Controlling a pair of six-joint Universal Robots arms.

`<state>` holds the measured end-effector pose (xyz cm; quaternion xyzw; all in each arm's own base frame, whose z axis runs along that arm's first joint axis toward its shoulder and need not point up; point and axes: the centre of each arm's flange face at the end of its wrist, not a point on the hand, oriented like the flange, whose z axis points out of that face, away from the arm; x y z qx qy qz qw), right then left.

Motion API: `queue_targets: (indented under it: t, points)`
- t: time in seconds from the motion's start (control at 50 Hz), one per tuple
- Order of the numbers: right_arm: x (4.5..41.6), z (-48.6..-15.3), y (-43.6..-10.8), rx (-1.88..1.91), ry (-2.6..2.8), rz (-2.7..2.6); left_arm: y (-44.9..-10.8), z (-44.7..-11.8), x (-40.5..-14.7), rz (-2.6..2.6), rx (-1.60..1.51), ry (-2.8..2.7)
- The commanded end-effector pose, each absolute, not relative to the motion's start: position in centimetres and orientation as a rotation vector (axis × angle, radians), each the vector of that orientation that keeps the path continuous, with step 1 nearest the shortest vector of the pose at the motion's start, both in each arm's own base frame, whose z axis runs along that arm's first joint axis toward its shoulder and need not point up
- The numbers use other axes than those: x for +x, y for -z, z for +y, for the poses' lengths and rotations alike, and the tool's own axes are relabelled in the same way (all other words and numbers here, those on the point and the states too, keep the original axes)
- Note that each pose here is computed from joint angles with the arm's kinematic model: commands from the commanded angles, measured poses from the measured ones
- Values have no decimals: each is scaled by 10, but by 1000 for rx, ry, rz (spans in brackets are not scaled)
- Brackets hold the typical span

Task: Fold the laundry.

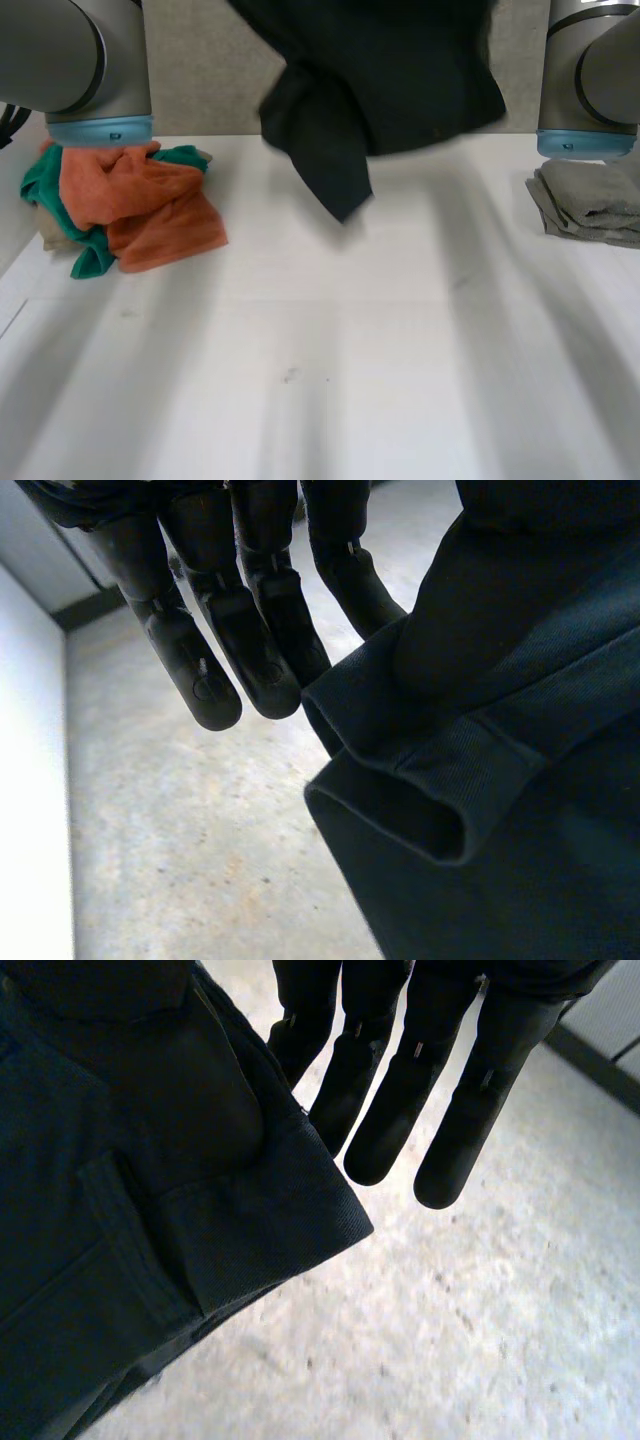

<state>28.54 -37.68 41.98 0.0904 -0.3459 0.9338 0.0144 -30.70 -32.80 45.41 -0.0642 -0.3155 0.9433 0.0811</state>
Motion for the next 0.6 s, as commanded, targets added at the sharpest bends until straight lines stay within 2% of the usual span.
queue_targets:
  t: [0.02, 0.06, 0.08, 0.16, 0.18, 0.24, 0.26, 0.34, 0.4, 0.46, 0.5, 0.6]
  points:
    - [301, -382, -381, 477, -2857, -1238, -402, -331, -302, -1285, -255, -2705]
    - [303, -385, -358, 566, -2800, -1349, -380, -333, -301, -1390, -298, -2662]
    - [305, -386, -348, 604, -2775, -1396, -356, -333, -299, -1496, -345, -2615]
    - [309, -390, -286, 757, -2615, -1644, -302, -329, -298, -1699, -446, -2497]
    - [309, -390, -261, 806, -2546, -1732, -292, -327, -296, -1738, -465, -2473]
    - [307, -385, -221, 872, -2415, -1879, -249, -317, -294, -1891, -546, -2359]
    - [305, -380, -196, 917, -2324, -1957, -237, -314, -292, -1933, -564, -2326]
    - [299, -363, -157, 1033, -2129, -2072, -198, -292, -284, -2115, -693, -2182]
    - [292, -350, -144, 1107, -2008, -2113, -179, -269, -273, -2246, -826, -2068]
    - [285, -328, -140, 1212, -1866, -2141, -189, -243, -262, -2295, -962, -2022]
    - [276, -309, -153, 1266, -1777, -2156, -192, -226, -258, -2314, -1065, -1973]
    - [250, -251, -187, 1442, -1445, -2239, -206, -155, -240, -2337, -1526, -1675]
